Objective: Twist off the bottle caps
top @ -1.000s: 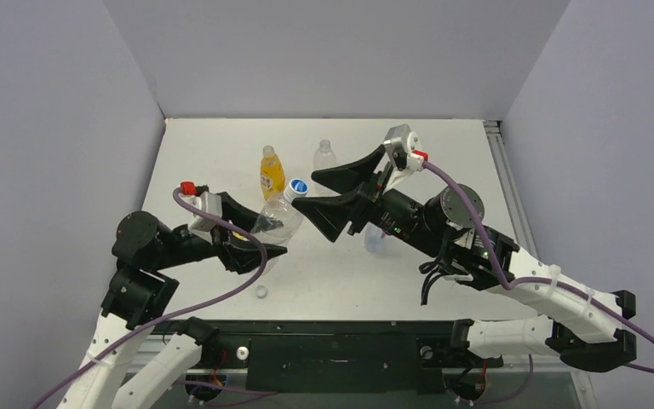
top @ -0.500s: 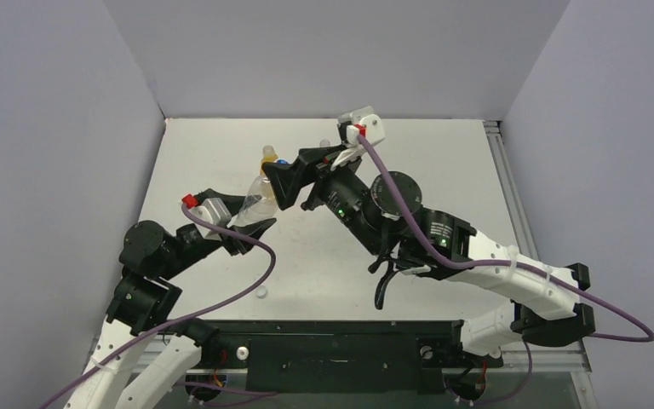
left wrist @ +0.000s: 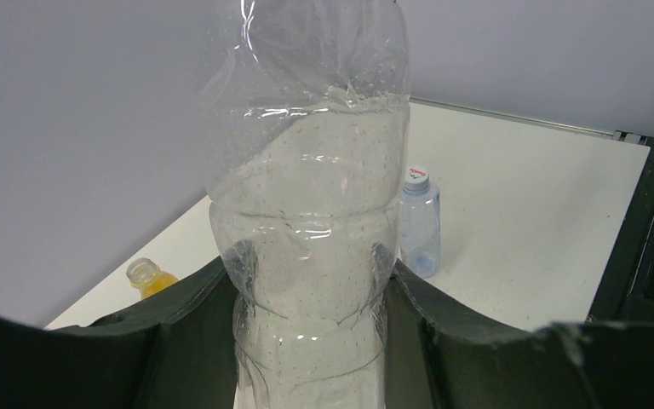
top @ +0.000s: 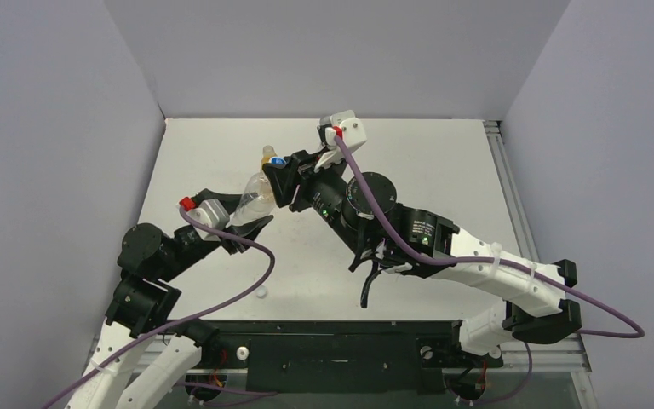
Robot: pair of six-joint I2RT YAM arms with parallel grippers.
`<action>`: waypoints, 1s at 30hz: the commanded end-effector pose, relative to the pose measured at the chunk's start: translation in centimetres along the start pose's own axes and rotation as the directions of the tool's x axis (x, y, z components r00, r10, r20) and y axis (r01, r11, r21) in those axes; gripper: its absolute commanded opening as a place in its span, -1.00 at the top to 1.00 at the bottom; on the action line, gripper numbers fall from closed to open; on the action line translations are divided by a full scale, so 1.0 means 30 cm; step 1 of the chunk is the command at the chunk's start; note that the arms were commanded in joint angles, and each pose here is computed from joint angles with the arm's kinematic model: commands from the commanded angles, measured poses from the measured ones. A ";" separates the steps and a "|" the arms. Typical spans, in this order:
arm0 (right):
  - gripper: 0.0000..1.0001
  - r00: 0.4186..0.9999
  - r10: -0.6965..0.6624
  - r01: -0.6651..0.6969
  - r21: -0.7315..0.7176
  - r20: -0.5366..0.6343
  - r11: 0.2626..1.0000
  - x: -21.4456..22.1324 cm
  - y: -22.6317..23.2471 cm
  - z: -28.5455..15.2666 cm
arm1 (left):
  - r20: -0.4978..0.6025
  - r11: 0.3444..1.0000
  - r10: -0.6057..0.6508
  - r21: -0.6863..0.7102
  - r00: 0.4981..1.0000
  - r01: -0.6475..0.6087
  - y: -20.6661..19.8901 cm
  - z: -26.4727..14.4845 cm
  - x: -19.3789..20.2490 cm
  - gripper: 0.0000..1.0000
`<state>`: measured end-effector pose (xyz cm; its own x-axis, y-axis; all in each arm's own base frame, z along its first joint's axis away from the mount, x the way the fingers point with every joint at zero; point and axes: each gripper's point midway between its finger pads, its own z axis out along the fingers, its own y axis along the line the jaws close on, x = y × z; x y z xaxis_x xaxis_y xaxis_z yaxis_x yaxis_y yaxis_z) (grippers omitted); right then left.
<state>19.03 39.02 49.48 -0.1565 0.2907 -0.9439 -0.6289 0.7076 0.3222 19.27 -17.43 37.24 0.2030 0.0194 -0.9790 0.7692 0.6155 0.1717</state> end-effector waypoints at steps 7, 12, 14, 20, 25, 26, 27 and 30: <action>0.44 0.996 0.090 -0.090 -0.020 0.027 0.996 -0.049 -0.013 0.013 | 0.066 0.999 0.038 -0.028 0.997 -0.036 0.022 0.002 -0.074 0.73; 0.81 0.996 0.090 -0.090 -0.030 0.020 0.996 -0.031 -0.028 0.013 | 0.077 1.000 0.020 0.000 0.997 -0.020 0.005 0.004 -0.094 0.73; 0.93 0.997 0.073 -0.071 -0.077 0.021 0.994 -0.028 -0.020 0.002 | 0.091 0.999 -0.001 0.035 0.996 -0.002 -0.017 0.001 -0.114 0.73; 1.00 0.995 0.050 -0.025 -0.280 0.083 0.960 -0.078 0.008 -0.092 | 0.089 0.959 -0.155 0.254 0.984 0.128 -0.152 -0.015 -0.176 0.74; 1.00 0.975 0.039 0.029 -0.298 0.217 0.954 -0.197 -0.042 -0.207 | 0.031 0.893 -0.248 0.395 0.968 0.216 -0.234 -0.030 -0.182 0.77; 1.00 0.971 0.021 0.051 -0.292 0.236 0.955 -0.203 -0.053 -0.216 | 0.016 0.881 -0.265 0.411 0.964 0.235 -0.244 -0.031 -0.180 0.77; 1.00 0.967 0.019 0.059 -0.292 0.255 0.955 -0.222 -0.064 -0.241 | -0.002 0.863 -0.275 0.440 0.962 0.248 -0.259 -0.033 -0.175 0.78; 1.00 0.956 -0.011 0.106 -0.309 0.295 0.945 -0.259 -0.072 -0.289 | -0.045 0.820 -0.319 0.487 0.947 0.300 -0.289 -0.042 -0.173 0.78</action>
<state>15.43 34.31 50.01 -0.0859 0.3432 -0.9353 -0.8425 0.4761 0.2521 13.76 -21.48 38.35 -0.0460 -0.1063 -0.9933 0.9592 0.2728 -0.0736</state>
